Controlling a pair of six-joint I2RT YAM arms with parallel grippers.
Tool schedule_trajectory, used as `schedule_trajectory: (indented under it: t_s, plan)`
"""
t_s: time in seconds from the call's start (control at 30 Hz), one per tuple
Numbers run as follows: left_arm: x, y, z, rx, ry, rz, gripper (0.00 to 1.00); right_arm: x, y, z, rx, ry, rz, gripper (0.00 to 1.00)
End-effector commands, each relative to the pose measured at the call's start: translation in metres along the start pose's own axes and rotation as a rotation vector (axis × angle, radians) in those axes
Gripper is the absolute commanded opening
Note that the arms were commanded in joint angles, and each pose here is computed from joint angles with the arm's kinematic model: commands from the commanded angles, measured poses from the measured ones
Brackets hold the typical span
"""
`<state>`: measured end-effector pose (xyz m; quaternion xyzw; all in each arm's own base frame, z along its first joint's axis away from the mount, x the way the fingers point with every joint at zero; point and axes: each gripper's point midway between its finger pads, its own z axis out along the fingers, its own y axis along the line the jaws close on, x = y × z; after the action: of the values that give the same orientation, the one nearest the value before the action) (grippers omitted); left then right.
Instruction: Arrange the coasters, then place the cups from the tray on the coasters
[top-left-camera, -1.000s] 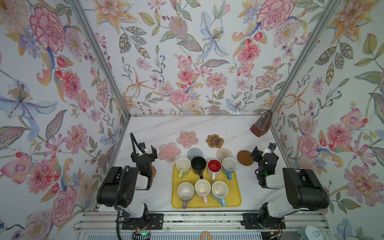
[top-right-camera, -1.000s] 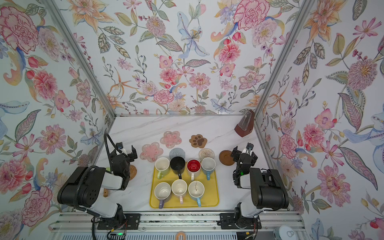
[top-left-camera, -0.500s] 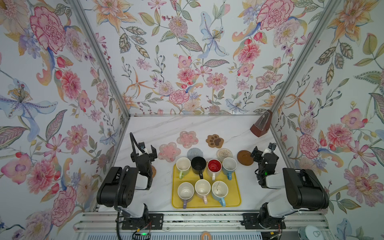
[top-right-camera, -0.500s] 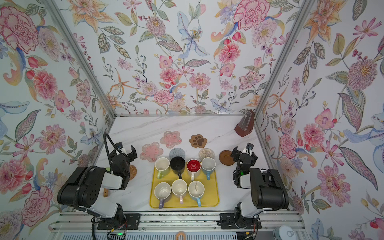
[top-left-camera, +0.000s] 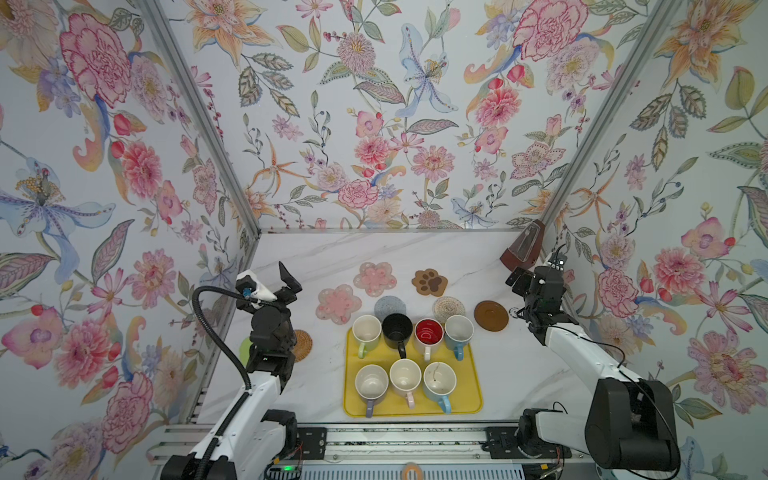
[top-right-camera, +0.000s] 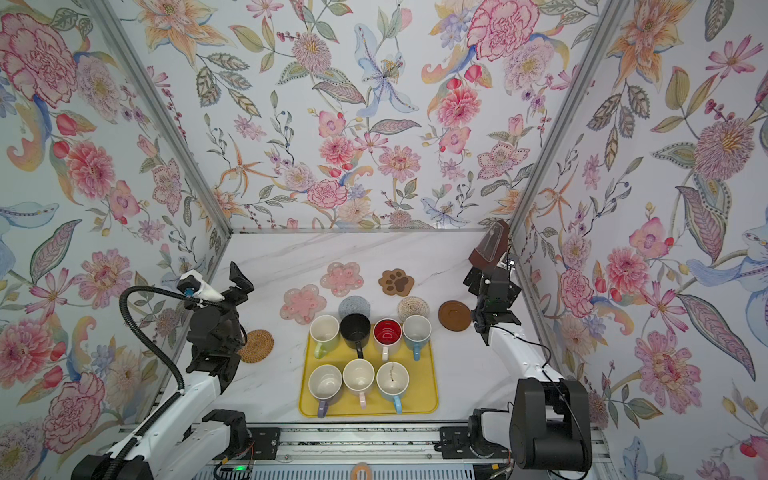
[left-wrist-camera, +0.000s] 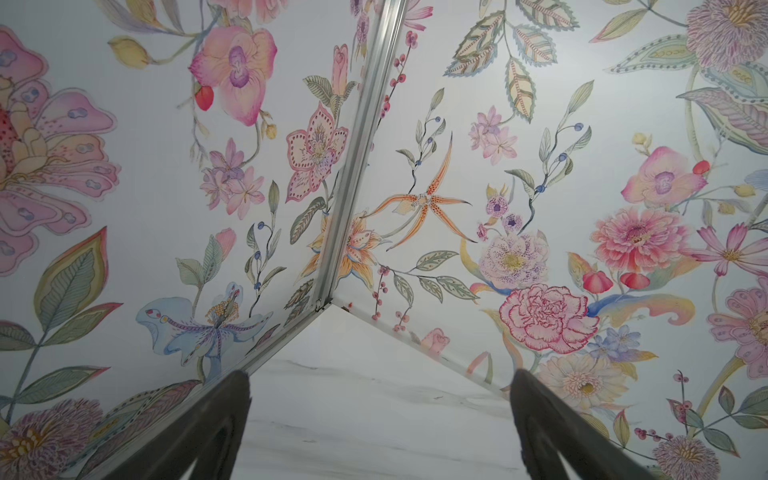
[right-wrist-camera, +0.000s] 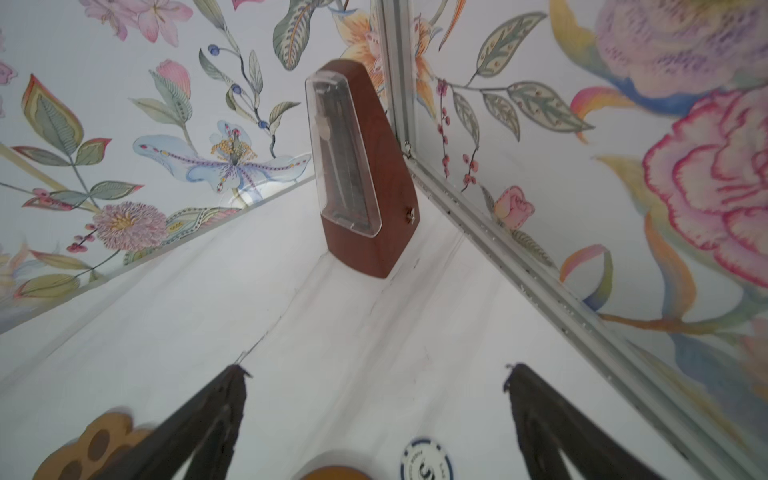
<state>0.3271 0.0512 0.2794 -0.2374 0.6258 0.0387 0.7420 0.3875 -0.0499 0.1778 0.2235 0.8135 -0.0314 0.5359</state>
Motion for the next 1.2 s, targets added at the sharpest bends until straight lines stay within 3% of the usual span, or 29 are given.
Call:
schedule_trajectory:
  t_s: [0.0, 0.1, 0.27, 0.67, 1.17]
  plan:
    - [0.040, 0.010, 0.000, -0.029, 0.177, 0.023, 0.99, 0.075, -0.002, -0.019, -0.062, 0.287, 0.043, 0.94]
    - [0.043, 0.016, 0.004, -0.088, 0.220, 0.052, 0.99, 0.102, -0.005, -0.034, -0.075, 0.388, 0.092, 0.86]
    - [0.046, 0.017, 0.007, -0.100, 0.208, 0.021, 0.99, 0.131, -0.020, -0.045, -0.020, 0.469, 0.104, 0.81]
    - [0.055, 0.012, 0.005, -0.067, 0.242, -0.003, 0.99, 0.146, -0.004, -0.024, -0.044, 0.546, 0.115, 0.70]
    - [0.052, 0.022, -0.007, -0.090, 0.237, -0.027, 0.99, 0.159, -0.004, -0.003, 0.080, 0.569, 0.041, 0.63]
